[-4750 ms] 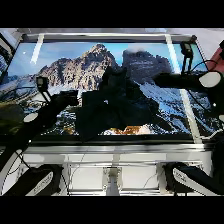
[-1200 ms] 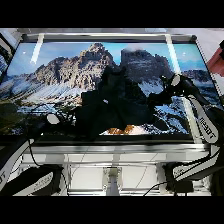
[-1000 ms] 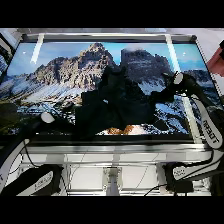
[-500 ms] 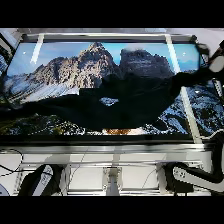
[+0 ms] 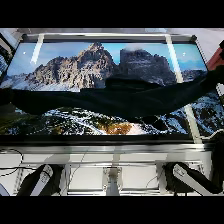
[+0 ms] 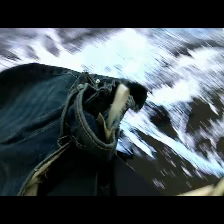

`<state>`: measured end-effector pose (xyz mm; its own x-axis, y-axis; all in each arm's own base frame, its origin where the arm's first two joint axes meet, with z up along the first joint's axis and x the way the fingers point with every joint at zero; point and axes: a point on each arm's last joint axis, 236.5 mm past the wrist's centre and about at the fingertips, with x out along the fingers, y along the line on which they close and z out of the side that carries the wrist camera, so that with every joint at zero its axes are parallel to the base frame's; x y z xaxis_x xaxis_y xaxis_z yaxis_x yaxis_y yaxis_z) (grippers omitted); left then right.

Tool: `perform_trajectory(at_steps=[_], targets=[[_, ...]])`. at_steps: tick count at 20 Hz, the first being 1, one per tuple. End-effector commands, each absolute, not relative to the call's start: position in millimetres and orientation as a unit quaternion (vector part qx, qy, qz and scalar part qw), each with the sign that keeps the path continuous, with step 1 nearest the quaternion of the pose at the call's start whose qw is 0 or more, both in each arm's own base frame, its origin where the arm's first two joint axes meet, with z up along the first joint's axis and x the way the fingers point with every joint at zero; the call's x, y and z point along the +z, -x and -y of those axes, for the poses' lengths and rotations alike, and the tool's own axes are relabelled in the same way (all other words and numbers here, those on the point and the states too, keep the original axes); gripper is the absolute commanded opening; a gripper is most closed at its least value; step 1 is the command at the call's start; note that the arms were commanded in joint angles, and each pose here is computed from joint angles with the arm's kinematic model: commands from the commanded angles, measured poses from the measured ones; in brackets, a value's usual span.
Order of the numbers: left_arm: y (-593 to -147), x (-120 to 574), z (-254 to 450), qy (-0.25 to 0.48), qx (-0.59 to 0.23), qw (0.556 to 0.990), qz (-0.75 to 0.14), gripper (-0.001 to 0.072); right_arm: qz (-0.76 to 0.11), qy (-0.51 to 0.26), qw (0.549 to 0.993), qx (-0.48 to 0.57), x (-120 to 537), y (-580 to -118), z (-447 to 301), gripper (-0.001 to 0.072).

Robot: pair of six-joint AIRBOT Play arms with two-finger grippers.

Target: Fold the clothes and pants, and hang the long-sleeved shirts on hangers.

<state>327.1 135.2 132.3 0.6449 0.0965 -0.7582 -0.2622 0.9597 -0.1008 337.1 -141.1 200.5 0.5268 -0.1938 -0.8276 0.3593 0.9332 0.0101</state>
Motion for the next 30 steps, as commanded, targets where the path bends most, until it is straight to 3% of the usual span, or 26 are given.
perform_trajectory(at_steps=[1,4,7,10,14,17,19,22,24,27,30], targets=[[-305.2,93.2,-143.6,0.099,0.105,0.853,-0.502,0.0025,-0.529,-0.110,0.823,-0.172,184.0,-293.0,152.9,0.0022],[-276.2,35.4,-121.7,0.128,0.036,0.767,-0.628,0.0025,-0.577,-0.132,0.791,-0.155,164.0,-283.7,145.4,0.0022],[-295.8,10.4,-115.6,0.170,0.010,0.752,-0.637,0.0025,-0.585,-0.145,0.787,-0.131,148.5,-300.2,142.3,0.0022],[-344.3,40.1,-143.5,0.151,0.027,0.826,-0.543,0.0025,-0.510,-0.137,0.838,-0.140,163.7,-340.9,157.8,0.0022],[-413.2,153.5,-167.7,0.185,0.040,0.924,-0.333,0.0025,-0.381,-0.173,0.901,-0.113,219.4,-397.4,151.6,0.0021],[-444.1,242.5,-179.2,0.201,0.044,0.959,-0.195,0.0024,-0.238,-0.227,0.943,-0.049,295.3,-446.4,132.3,0.0020],[-453.1,290.1,-178.1,0.190,0.027,0.970,-0.152,0.0024,-0.165,-0.261,0.951,0.017,353.7,-465.4,110.3,0.0019],[-454.1,344.0,-170.0,0.134,-0.001,0.984,-0.115,0.0024,-0.097,-0.249,0.959,0.091,419.0,-468.4,84.9,0.0019],[-448.9,358.7,-169.1,0.091,-0.006,0.991,-0.101,0.0025,-0.104,-0.226,0.966,0.076,417.1,-463.4,89.7,0.0019],[-436.2,325.6,-158.7,-0.009,-0.050,0.984,-0.169,0.0025,-0.221,-0.202,0.954,0.030,349.7,-450.8,112.6,0.0020],[-436.9,277.7,-159.7,0.008,-0.058,0.973,-0.224,0.0025,-0.336,-0.214,0.917,0.004,265.2,-440.7,126.3,0.0020]])
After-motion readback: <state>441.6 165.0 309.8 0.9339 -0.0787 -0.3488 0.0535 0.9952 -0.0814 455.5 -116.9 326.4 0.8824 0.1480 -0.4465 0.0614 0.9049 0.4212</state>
